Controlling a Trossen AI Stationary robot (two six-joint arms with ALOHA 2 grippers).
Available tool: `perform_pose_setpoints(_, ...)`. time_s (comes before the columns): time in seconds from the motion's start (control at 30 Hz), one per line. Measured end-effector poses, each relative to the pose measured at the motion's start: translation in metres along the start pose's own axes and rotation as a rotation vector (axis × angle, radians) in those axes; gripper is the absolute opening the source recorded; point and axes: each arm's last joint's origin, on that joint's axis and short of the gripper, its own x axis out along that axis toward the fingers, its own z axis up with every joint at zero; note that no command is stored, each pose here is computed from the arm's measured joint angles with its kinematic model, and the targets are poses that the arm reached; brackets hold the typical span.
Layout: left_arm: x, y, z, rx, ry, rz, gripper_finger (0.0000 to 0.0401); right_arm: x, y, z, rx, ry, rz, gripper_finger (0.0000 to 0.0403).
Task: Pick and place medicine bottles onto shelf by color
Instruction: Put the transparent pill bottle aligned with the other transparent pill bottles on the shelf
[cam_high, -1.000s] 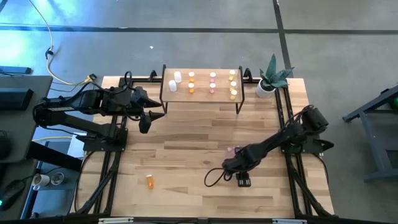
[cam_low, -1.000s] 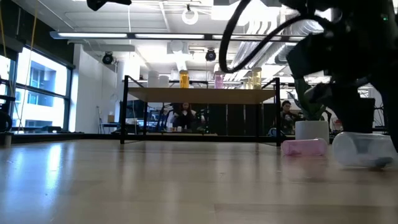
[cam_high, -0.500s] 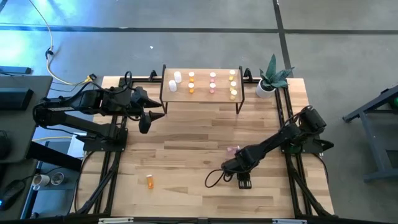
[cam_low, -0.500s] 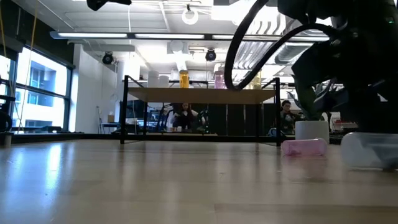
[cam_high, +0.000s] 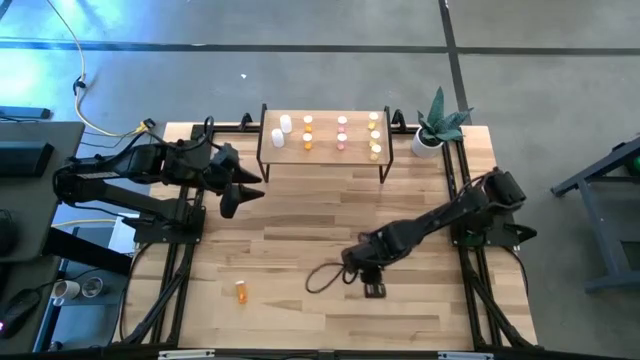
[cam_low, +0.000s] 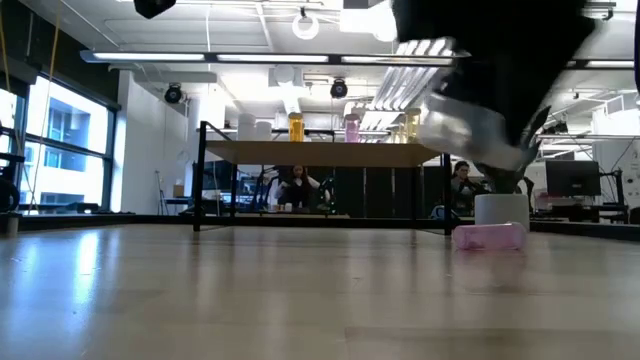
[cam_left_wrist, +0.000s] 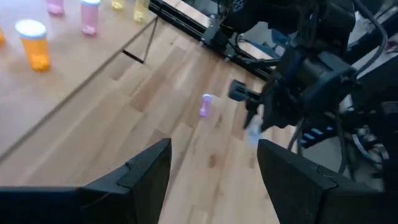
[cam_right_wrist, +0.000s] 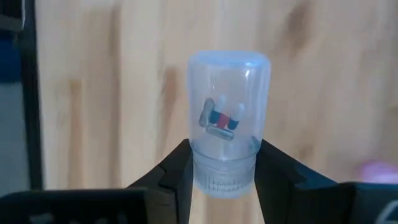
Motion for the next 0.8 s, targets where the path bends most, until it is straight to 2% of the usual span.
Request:
perform_pose_setpoints(0.27, 0.0, 0.004, 0.002, -0.214, 0.01, -0.013, 0.0227, -0.052, -0.023, 0.05, -0.061, -0.241, -0.152, 0.0112)
perform_pose_setpoints(0.47, 0.0, 0.006, 0.003, -0.27, 0.045, -0.061, 0.0227, -0.086, -0.038, 0.072, -0.139, -0.362, -0.281, 0.0113)
perform_pose_setpoints(0.67, 0.005, 0.007, 0.005, -0.32, 0.053, -0.06, 0.0227, -0.113, -0.041, 0.085, -0.338, -0.415, -0.378, 0.0113)
perform_pose_setpoints(0.8, 0.011, 0.006, 0.007, -0.365, 0.052, -0.061, 0.0227, -0.126, -0.04, 0.089, -0.493, -0.415, -0.492, 0.0114)
